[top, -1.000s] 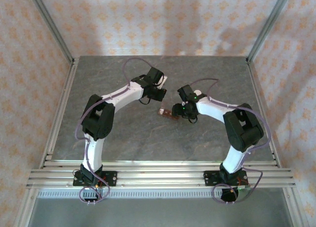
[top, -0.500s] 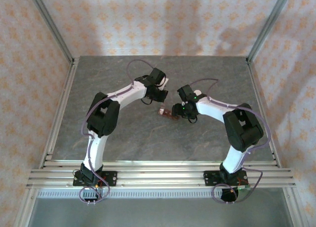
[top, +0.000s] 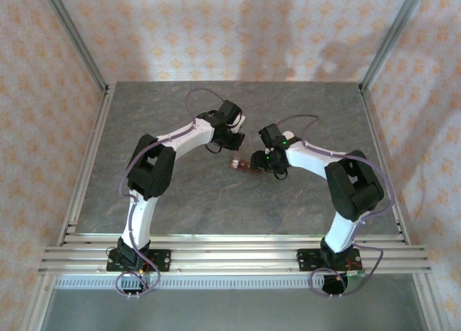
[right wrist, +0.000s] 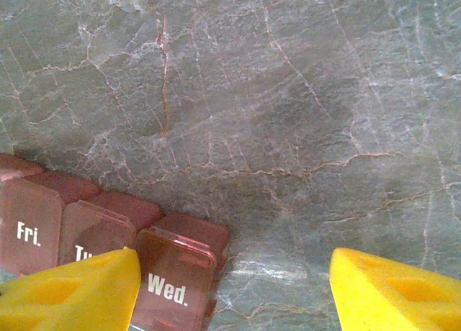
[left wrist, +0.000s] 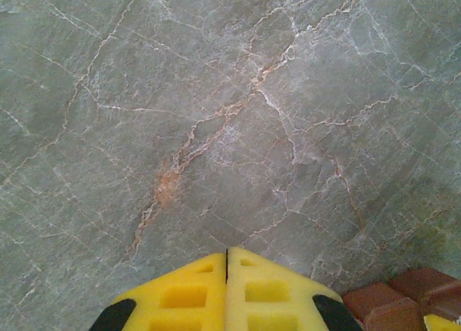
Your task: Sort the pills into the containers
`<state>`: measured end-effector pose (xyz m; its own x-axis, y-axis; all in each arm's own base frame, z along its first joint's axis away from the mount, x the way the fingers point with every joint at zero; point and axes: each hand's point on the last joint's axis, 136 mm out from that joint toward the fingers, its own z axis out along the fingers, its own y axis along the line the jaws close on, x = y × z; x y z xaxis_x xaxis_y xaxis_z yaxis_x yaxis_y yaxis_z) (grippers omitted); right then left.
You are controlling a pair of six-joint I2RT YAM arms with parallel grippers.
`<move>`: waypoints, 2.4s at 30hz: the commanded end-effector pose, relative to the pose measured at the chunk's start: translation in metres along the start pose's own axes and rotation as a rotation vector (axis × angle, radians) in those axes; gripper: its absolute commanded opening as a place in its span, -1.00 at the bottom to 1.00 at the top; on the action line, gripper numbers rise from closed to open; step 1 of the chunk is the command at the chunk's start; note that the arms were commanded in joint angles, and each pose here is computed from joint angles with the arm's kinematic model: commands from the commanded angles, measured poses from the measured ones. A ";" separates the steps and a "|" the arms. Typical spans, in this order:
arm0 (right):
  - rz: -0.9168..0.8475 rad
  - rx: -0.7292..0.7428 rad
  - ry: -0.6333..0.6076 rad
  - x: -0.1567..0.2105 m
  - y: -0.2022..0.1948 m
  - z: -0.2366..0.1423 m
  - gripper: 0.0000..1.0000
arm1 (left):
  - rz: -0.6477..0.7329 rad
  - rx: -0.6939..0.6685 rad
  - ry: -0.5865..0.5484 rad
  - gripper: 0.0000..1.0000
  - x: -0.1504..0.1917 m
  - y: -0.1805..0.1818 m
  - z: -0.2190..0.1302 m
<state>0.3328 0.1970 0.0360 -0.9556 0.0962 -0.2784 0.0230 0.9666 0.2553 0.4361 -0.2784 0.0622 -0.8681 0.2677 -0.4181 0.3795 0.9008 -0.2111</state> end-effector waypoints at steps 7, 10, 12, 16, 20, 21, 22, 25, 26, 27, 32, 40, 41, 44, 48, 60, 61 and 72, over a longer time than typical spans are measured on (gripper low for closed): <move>0.016 0.043 0.014 0.007 -0.008 0.010 0.39 | -0.009 0.044 -0.031 -1.00 0.003 -0.015 -0.028; 0.019 0.049 0.015 0.008 -0.010 0.011 0.39 | -0.011 0.062 -0.035 -1.00 0.004 -0.019 -0.032; 0.019 0.051 0.015 0.008 -0.010 0.011 0.39 | -0.013 0.074 -0.035 -1.00 0.005 -0.023 -0.034; 0.019 0.050 0.014 0.008 -0.010 0.010 0.39 | -0.012 0.086 -0.033 -1.00 0.011 -0.027 -0.036; 0.022 0.053 0.013 0.007 -0.010 0.010 0.39 | -0.011 0.087 -0.026 -1.00 0.017 -0.029 -0.037; 0.022 0.054 0.014 0.008 -0.011 0.011 0.39 | -0.012 0.085 -0.023 -1.00 0.019 -0.028 -0.037; 0.022 0.053 0.014 0.008 -0.011 0.011 0.39 | -0.013 0.083 -0.022 -1.00 0.021 -0.028 -0.037; 0.021 0.053 0.014 0.008 -0.010 0.011 0.39 | -0.015 0.081 -0.008 -1.00 0.028 -0.028 -0.036; 0.022 0.054 0.014 0.008 -0.011 0.011 0.38 | -0.015 0.081 -0.005 -1.00 0.030 -0.027 -0.036; 0.022 0.055 0.015 0.008 -0.011 0.011 0.38 | -0.015 0.080 -0.003 -1.00 0.032 -0.027 -0.036; 0.025 0.055 0.015 0.008 -0.011 0.012 0.38 | -0.017 0.074 0.012 -1.00 0.041 -0.026 -0.034; 0.024 0.057 0.018 0.009 -0.012 0.015 0.38 | -0.009 0.075 0.031 -1.00 0.049 -0.029 -0.030; 0.024 0.057 0.018 0.009 -0.012 0.015 0.38 | -0.008 0.075 0.033 -1.00 0.050 -0.030 -0.029; 0.024 0.058 0.018 0.009 -0.012 0.015 0.38 | -0.003 0.069 0.041 -1.00 0.054 -0.030 -0.028; 0.027 0.059 0.018 0.009 -0.013 0.016 0.37 | 0.005 0.063 0.055 -1.00 0.060 -0.031 -0.026; 0.026 0.061 0.023 0.010 -0.013 0.017 0.37 | 0.024 0.026 0.075 -1.00 0.072 -0.027 -0.026; 0.025 0.061 0.021 0.010 -0.013 0.017 0.37 | 0.025 0.021 0.075 -1.00 0.072 -0.026 -0.025; 0.025 0.063 0.021 0.011 -0.014 0.016 0.37 | 0.034 -0.003 0.099 -1.00 0.079 -0.020 -0.016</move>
<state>0.3389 0.2003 0.0352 -0.9490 0.1209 -0.2912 0.0387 0.9612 0.2730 0.3597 -0.2761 0.0495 -0.8887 0.3050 -0.3422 0.3953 0.8880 -0.2351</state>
